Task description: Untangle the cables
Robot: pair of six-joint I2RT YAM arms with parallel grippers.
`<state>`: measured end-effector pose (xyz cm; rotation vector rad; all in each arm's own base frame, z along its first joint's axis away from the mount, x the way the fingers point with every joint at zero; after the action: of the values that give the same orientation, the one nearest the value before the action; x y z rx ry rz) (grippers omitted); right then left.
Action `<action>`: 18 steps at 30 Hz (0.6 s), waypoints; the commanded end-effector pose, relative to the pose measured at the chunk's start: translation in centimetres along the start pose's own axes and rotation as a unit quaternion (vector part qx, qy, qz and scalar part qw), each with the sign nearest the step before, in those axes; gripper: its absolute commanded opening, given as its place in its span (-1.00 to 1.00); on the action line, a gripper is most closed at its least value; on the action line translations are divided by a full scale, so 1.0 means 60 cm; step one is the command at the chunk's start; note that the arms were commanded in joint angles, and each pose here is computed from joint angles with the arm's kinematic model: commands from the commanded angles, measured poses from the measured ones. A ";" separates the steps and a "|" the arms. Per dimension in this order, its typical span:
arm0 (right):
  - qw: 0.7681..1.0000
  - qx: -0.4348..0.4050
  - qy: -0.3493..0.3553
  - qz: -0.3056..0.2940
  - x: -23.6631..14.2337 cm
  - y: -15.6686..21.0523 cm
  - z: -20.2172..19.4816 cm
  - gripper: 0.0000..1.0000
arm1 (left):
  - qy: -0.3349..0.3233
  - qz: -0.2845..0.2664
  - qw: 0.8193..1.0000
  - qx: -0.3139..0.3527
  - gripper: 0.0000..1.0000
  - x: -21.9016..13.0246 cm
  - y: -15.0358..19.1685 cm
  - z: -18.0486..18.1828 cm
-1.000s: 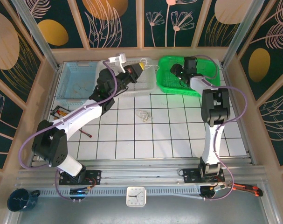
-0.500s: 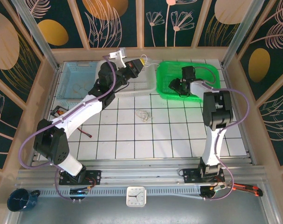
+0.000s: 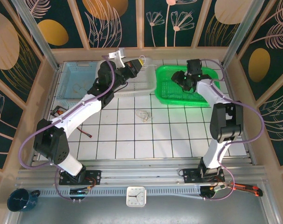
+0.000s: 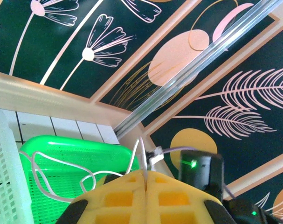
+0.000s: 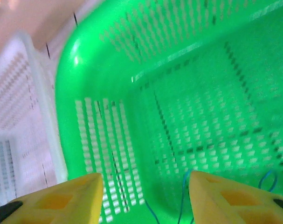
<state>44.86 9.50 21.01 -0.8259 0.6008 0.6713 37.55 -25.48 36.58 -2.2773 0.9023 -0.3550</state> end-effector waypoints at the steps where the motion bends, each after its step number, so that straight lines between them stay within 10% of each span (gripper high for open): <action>1: 0.998 -0.010 0.066 -0.007 0.014 -0.025 -0.023 0.04 | 0.010 -0.001 1.000 -0.003 -1.00 0.008 -0.015 -0.007; 18: 0.979 -0.040 0.160 0.119 0.072 0.035 -0.084 0.26 | 0.006 -0.002 1.000 0.005 -1.00 0.040 -0.044 0.007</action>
<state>46.46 7.56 13.97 -0.9303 0.9367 0.7455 40.39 -25.54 37.20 -2.2792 0.8945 -0.3438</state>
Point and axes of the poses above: each hand's point on the last joint's axis, 136 mm out from that joint toward the fingers, its own x axis out along the fingers, its own z axis along the line the jaws close on, y = z × x, the point moved 7 cm from there along -x, back along the fingers, and after that the axes turned 1 degree about -x, right-handed, at the moved point
